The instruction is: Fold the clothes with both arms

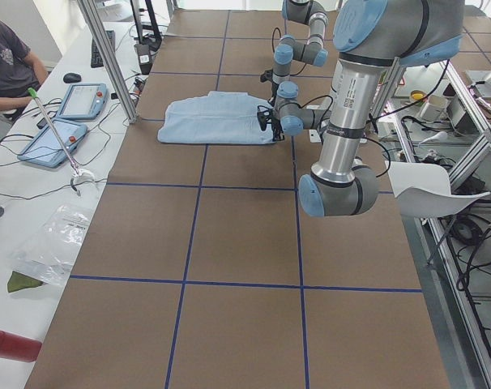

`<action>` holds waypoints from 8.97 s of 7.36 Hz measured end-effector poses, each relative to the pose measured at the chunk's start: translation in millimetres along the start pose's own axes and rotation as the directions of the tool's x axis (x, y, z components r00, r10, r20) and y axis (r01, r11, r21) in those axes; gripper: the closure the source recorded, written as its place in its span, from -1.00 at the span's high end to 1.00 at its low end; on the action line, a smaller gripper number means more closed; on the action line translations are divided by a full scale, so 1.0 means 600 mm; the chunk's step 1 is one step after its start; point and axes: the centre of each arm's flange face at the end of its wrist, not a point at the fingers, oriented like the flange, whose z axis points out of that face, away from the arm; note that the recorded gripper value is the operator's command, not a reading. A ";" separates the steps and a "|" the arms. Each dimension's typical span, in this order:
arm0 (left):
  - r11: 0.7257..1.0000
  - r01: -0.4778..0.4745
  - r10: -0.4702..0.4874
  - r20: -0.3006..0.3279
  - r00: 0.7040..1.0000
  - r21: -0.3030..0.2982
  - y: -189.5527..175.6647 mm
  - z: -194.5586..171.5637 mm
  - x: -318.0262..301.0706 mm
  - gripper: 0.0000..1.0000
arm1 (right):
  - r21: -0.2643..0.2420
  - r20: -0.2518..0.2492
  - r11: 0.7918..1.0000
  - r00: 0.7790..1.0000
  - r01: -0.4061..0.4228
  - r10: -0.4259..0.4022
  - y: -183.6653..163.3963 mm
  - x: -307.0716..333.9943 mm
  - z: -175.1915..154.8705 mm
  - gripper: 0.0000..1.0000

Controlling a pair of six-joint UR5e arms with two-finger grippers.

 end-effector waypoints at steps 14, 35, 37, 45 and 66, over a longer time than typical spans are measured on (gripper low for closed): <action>0.996 -0.017 0.017 -0.003 1.000 -0.084 0.068 -0.242 0.027 -1.00 | -0.179 0.090 0.977 0.991 0.118 -0.103 0.027 0.117 -0.238 -1.00; 0.996 -0.064 0.065 -0.024 0.998 0.055 -0.247 -0.203 0.111 -1.00 | -0.054 0.163 0.980 0.970 0.189 -0.178 -0.303 -0.203 -0.207 -1.00; 0.994 -0.057 0.061 -0.041 0.997 0.093 -0.314 -0.168 0.123 -1.00 | -0.038 0.136 0.981 0.974 0.190 -0.183 -0.330 -0.253 -0.155 -1.00; 0.989 -0.060 0.068 -0.058 0.996 0.134 -0.416 -0.071 0.121 1.00 | -0.025 0.150 0.983 0.973 0.183 -0.177 -0.382 -0.289 -0.103 1.00; 0.906 -0.406 0.369 0.245 0.896 0.121 -0.619 -0.468 -0.781 1.00 | -0.015 -0.042 0.605 0.604 0.796 -0.796 -1.175 0.543 -0.224 1.00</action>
